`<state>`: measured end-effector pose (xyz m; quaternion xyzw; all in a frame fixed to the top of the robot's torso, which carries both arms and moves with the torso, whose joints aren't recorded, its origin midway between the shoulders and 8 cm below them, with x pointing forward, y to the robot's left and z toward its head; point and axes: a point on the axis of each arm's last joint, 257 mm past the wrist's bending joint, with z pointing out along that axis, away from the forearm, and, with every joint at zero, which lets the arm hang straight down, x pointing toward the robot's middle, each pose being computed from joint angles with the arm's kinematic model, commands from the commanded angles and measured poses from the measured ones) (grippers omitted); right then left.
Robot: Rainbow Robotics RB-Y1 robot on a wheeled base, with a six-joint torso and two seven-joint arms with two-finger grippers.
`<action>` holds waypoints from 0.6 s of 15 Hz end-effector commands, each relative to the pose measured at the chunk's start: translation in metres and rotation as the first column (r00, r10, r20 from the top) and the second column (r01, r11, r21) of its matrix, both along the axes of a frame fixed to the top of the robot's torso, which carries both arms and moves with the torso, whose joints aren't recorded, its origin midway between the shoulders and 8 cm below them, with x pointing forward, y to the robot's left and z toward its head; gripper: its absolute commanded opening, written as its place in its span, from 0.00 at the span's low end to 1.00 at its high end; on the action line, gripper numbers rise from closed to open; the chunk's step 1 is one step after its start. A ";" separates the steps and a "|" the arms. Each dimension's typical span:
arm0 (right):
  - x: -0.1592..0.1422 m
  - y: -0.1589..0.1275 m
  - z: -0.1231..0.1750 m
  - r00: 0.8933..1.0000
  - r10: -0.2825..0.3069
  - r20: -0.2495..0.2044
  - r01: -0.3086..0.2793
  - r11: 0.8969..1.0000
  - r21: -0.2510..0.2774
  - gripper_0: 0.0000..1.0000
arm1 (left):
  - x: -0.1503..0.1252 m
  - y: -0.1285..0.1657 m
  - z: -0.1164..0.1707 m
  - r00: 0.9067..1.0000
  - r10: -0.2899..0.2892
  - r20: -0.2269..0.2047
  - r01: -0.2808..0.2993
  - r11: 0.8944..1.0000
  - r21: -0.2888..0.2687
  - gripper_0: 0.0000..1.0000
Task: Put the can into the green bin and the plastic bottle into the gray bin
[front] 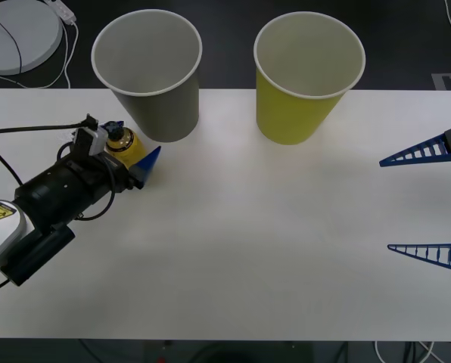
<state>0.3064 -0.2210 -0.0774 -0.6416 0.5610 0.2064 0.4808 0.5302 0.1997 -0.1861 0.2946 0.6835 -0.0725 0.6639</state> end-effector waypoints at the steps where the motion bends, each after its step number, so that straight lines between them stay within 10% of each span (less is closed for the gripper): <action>1: 0.000 0.000 0.000 1.000 0.000 0.000 0.000 1.000 0.000 1.00 | 0.001 0.002 -0.002 1.000 0.003 0.001 -0.003 1.000 0.013 0.00; 9: 0.000 0.000 0.000 1.000 0.000 0.000 0.000 1.000 0.000 1.00 | -0.003 -0.004 -0.004 1.000 -0.021 -0.018 0.021 1.000 0.001 0.00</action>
